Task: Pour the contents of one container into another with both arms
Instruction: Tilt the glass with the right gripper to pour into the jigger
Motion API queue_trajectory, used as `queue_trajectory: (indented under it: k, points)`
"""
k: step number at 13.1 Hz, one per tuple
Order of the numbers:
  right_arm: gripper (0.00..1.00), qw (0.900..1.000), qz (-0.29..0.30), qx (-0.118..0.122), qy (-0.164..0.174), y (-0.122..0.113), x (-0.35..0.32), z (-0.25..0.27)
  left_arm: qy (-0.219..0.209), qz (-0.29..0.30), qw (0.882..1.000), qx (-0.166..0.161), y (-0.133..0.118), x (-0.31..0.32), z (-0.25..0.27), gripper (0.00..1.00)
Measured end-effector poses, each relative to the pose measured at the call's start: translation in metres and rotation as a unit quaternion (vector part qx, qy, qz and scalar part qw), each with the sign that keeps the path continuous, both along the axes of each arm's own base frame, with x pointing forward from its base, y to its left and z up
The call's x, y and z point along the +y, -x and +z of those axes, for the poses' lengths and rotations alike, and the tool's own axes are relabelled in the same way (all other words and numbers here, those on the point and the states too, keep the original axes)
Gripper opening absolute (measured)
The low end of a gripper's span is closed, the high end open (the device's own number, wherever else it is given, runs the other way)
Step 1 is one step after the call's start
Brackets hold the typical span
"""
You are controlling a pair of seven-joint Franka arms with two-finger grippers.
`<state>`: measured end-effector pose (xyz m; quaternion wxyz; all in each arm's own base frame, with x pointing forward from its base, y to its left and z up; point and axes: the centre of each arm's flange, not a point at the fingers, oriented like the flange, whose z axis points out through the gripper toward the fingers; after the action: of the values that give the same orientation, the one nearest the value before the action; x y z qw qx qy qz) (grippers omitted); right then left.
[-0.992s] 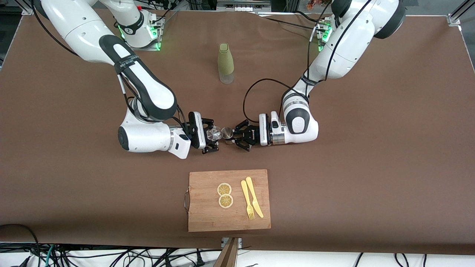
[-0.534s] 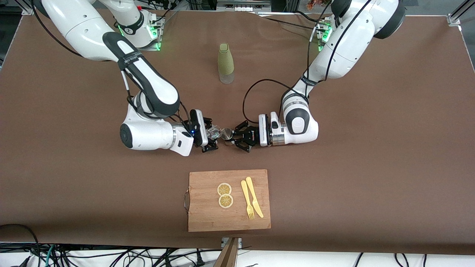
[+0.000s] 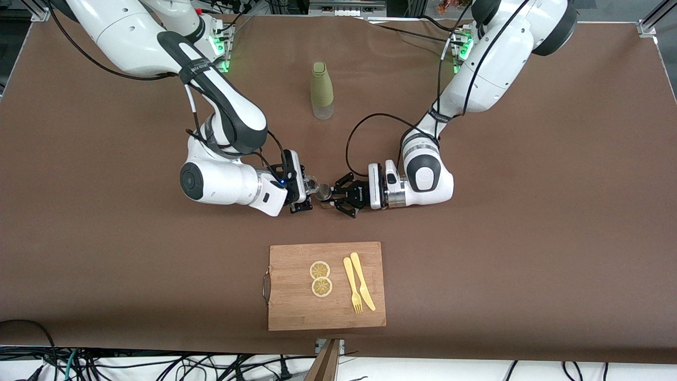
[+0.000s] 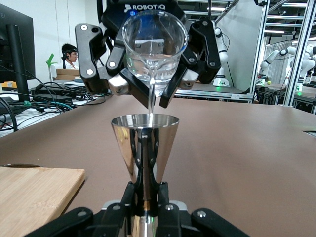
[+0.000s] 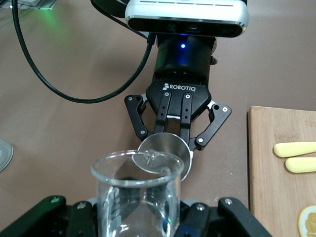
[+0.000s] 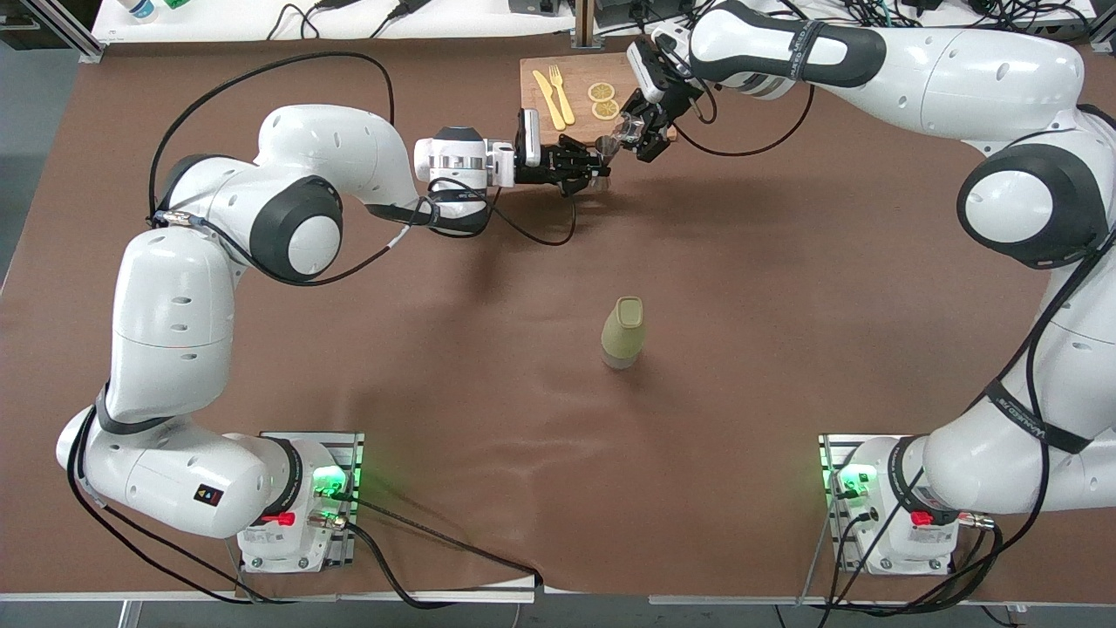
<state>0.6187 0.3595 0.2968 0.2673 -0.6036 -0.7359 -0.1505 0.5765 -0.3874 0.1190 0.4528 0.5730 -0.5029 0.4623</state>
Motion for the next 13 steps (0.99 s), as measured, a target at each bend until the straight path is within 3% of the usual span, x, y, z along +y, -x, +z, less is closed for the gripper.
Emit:
queue_trajectory:
  k: [10, 13]
  points:
    - [0.12, 1.000, -0.004, -0.002, 0.000, -0.0007, 0.0000, 0.0016, -0.001, 0.000, 1.000, -0.001, 0.0002, -0.0006, -0.0004, 0.21]
    - [0.12, 1.000, -0.020, 0.010, -0.012, -0.0011, 0.0009, 0.0028, -0.001, 0.000, 1.000, -0.001, 0.0002, -0.0007, -0.0004, 0.21]
